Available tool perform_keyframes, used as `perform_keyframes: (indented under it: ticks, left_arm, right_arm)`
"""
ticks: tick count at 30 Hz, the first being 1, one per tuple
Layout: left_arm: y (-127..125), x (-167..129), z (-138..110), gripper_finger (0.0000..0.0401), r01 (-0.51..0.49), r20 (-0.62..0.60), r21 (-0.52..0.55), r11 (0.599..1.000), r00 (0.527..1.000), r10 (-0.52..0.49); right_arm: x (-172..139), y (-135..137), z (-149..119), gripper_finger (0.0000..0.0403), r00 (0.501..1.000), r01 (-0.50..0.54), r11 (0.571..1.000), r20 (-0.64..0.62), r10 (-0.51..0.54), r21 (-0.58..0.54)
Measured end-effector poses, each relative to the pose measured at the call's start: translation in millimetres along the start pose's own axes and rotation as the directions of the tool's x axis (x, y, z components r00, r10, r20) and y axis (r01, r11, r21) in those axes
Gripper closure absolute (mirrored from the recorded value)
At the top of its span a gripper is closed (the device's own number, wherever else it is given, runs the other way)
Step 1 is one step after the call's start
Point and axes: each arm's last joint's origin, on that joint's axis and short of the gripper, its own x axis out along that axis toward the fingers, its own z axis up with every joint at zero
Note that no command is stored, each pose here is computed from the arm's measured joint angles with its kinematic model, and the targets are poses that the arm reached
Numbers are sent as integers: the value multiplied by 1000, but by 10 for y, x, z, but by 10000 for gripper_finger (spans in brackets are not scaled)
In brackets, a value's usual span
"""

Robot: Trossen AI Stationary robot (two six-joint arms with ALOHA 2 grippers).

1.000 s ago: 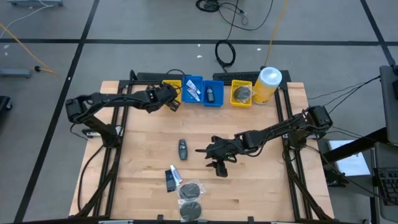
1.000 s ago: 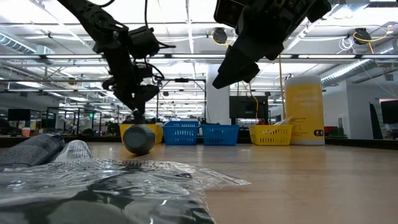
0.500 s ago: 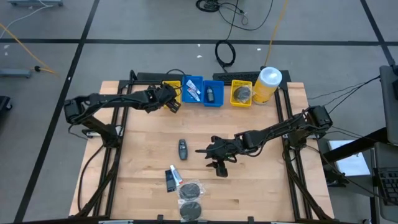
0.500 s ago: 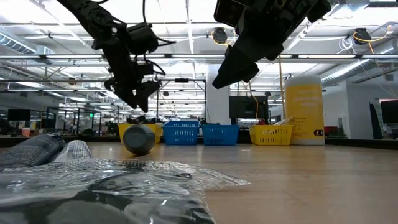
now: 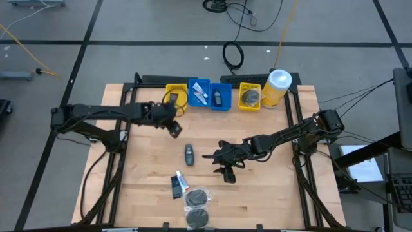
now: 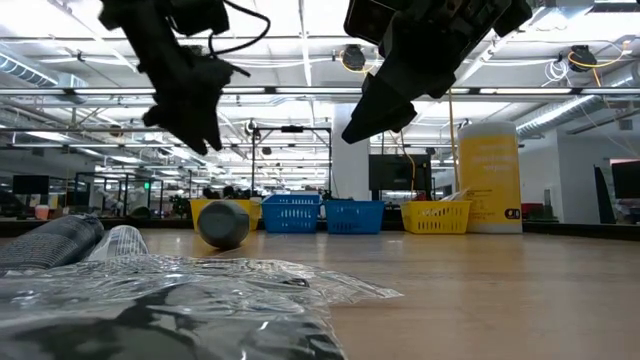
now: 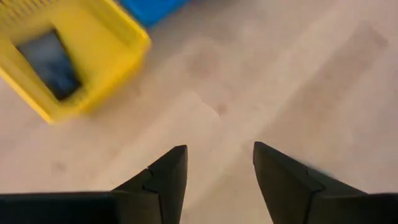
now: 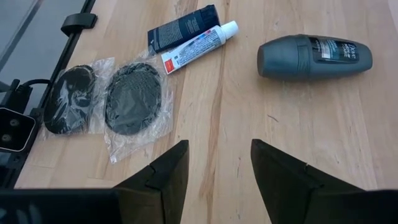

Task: Pick & Place Travel size toiletries
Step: Put the blue shave cream into the left yellow bin

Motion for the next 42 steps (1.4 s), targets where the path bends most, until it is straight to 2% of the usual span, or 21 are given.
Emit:
perform_keyframes:
  ticks: [7, 12, 19, 28, 34, 42]
  left_arm:
    - [-337, -102, -342, 228, 104, -159, -65, 992, 981, -113]
    - [-607, -202, -602, 227, 162, -202, -74, 984, 964, -174]
    - [-915, -388, -943, 226, 234, -180, -141, 962, 949, -257]
    - [-1173, -281, -1306, 226, 185, -253, -246, 951, 935, -247]
    - [-1313, -157, -1436, 226, 185, -279, -291, 939, 922, -268]
    - [-1367, -36, -1565, 226, 103, -365, -369, 924, 898, -246]
  right_arm:
    - [0, 0, -2, 238, 1000, 0, 1000, -2, 0, 3]
    - [0, 0, -4, 238, 1000, -1, 1000, -5, 1, 3]
    - [0, 0, -5, 238, 1000, -3, 1000, -6, 3, 3]
    - [0, 0, -5, 238, 1000, -3, 1000, -6, 3, 3]
    - [0, 0, -6, 238, 1000, -3, 1000, -7, 3, 3]
    - [0, 0, -4, 238, 1000, -2, 1000, -5, 2, -18]
